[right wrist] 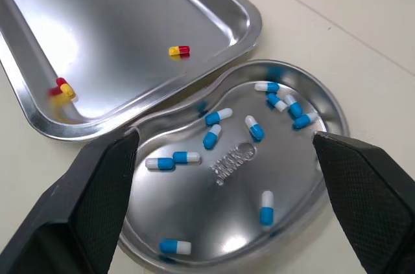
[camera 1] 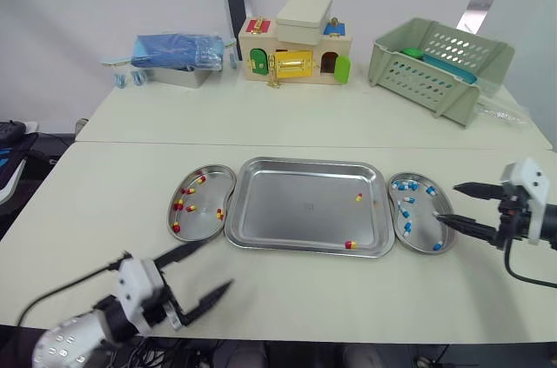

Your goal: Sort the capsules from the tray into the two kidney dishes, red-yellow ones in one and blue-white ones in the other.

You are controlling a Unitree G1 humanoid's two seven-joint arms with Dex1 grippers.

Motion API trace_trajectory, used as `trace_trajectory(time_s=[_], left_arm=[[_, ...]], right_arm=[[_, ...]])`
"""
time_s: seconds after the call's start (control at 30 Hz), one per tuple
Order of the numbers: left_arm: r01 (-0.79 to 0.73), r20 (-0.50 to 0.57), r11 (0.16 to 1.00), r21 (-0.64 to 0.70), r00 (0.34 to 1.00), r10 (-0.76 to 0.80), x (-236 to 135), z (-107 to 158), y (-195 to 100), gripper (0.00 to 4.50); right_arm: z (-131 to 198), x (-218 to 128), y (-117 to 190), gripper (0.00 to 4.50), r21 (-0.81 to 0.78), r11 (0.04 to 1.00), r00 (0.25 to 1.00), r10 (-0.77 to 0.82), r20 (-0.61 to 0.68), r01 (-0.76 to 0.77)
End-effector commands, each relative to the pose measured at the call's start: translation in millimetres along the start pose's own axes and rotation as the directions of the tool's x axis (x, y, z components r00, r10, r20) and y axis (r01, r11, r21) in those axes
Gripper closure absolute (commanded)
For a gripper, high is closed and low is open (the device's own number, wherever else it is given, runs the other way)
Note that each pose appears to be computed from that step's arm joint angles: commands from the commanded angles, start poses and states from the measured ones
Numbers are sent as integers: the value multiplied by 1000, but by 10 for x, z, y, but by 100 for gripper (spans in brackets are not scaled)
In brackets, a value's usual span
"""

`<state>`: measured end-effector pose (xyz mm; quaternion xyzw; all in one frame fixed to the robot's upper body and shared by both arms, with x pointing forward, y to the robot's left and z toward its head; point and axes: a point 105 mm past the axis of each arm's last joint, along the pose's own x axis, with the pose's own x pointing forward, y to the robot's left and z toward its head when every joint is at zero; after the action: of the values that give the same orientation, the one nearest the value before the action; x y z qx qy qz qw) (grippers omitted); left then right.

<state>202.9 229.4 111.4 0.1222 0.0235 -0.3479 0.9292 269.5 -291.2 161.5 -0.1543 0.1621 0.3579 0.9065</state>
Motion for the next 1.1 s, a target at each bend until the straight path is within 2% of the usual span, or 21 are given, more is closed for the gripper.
trace_trajectory(time_s=[0.03, 0.23, 0.37, 0.43, 0.6, 1.1], left_arm=[[-149, -72, 988, 32, 986, 151, -263, 187, 375, 0], [-321, -244, 945, 68, 913, 328, -760, 234, 961, 0], [-392, -296, 912, 121, 863, 410, -979, 323, 1372, 0], [-399, -297, 908, 125, 859, 418, -996, 351, 1462, 0], [-390, -316, 912, 124, 856, 409, -982, 326, 1530, 0], [-337, -348, 935, 110, 868, 354, -842, 234, 1489, 0]], right_arm=[[-39, -260, -176, 3, 19, 998, 998, -62, 11, 62], [-265, -355, -251, 3, 58, 995, 997, -78, -20, 80], [-277, -344, -209, 3, 49, 997, 998, -58, -20, 59], [-289, -352, -202, 3, 45, 997, 998, -57, -24, 58], [-287, -379, -195, 3, 35, 998, 998, -57, -28, 58], [-285, -428, -124, 3, 28, 998, 998, -56, -31, 57]])
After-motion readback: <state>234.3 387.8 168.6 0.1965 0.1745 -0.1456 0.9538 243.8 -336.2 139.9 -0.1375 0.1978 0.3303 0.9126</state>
